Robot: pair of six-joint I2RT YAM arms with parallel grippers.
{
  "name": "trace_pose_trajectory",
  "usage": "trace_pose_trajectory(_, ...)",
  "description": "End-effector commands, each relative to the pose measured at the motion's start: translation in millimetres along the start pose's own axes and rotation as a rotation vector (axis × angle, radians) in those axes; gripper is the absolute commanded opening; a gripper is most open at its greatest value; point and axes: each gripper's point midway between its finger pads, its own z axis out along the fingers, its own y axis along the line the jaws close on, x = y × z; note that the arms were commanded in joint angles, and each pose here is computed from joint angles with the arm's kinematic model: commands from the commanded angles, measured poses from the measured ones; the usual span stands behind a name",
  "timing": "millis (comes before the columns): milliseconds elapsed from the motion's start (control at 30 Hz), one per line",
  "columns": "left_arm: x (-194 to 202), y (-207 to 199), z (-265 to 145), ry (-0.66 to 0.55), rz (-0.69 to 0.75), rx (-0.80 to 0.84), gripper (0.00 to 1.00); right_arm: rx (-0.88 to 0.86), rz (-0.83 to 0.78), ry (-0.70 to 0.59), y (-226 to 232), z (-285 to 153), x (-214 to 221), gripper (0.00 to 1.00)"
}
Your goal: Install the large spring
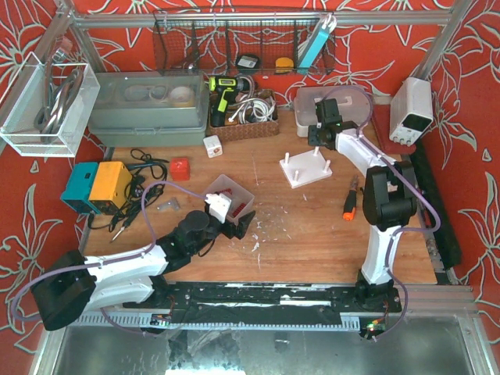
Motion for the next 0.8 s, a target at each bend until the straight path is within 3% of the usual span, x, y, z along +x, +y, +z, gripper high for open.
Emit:
trace_pose_trajectory(0,-10,0,-2,-0.033,0.006,-0.004,1.00,0.014,-0.023,-0.003,-1,-1,-9,0.00)
trace_pose_trajectory(467,-10,-2,-2,-0.030,0.006,0.007,1.00,0.037,-0.028,0.045,-1,27,3,0.10)
trace_pose_trajectory(767,-10,-2,-1,-0.028,0.011,0.004,1.00,0.050,-0.025,0.062,-3,37,9,0.29)
